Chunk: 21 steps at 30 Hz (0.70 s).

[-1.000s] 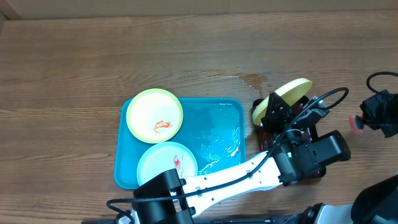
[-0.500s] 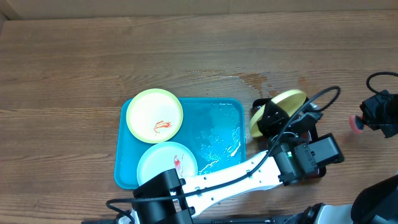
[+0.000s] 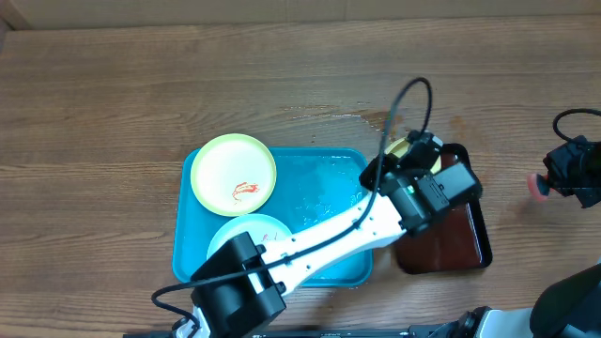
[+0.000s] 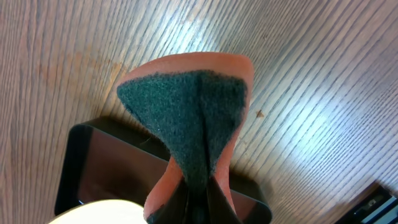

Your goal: Clean dirty plates on tray and stack at the side

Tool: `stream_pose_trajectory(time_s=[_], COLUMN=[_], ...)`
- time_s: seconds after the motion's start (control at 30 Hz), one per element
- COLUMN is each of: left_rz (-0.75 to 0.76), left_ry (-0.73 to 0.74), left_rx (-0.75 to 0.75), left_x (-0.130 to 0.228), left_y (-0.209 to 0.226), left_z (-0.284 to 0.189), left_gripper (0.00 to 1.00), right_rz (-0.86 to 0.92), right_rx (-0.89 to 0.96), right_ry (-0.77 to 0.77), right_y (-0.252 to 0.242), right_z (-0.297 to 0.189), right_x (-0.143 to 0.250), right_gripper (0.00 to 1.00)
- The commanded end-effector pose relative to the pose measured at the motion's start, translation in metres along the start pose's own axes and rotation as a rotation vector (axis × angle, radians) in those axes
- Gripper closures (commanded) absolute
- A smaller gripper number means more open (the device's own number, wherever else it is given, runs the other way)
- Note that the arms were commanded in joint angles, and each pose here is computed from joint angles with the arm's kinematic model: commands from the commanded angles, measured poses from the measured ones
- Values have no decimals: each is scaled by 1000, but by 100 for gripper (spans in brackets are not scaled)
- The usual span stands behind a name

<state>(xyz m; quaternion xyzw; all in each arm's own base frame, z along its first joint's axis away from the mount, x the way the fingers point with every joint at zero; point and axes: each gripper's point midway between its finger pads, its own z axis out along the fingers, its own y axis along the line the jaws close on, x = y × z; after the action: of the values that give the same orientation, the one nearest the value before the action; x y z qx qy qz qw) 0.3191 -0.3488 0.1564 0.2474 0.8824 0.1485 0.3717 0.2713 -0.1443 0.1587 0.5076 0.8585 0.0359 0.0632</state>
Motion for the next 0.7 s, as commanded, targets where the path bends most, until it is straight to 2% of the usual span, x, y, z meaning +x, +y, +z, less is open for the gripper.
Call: stream_pose_trajectory(time_s=[0.0,0.1,0.2,0.37,0.5,0.67], left_rz=[-163,-228,-320,-512,-648,-806], left_ry=[56,94,85,49,109,246], left_rx=[190,297,380,413,359,238], left_x=[-9,-14,-31,-50,-33,13], left_y=[2,10,36,110,167,239], left_z=[-6,-6,-14,-26,-13,17], left_gripper=[96,96,96,96,96,96], right_rz=[-43,-78,-138,-255,-352,-502], right_rx=[-71,-77,-84,-99,-111,-115], right_ry=[-28,-27,-30,-23,-11,11], right_y=[15,20,31,58,79,105], right_z=[-14,-14,-14,-12,-11,-10], right_x=[-3,-1,5,25,47,84], right_gripper=[96,96,96,96,96,96])
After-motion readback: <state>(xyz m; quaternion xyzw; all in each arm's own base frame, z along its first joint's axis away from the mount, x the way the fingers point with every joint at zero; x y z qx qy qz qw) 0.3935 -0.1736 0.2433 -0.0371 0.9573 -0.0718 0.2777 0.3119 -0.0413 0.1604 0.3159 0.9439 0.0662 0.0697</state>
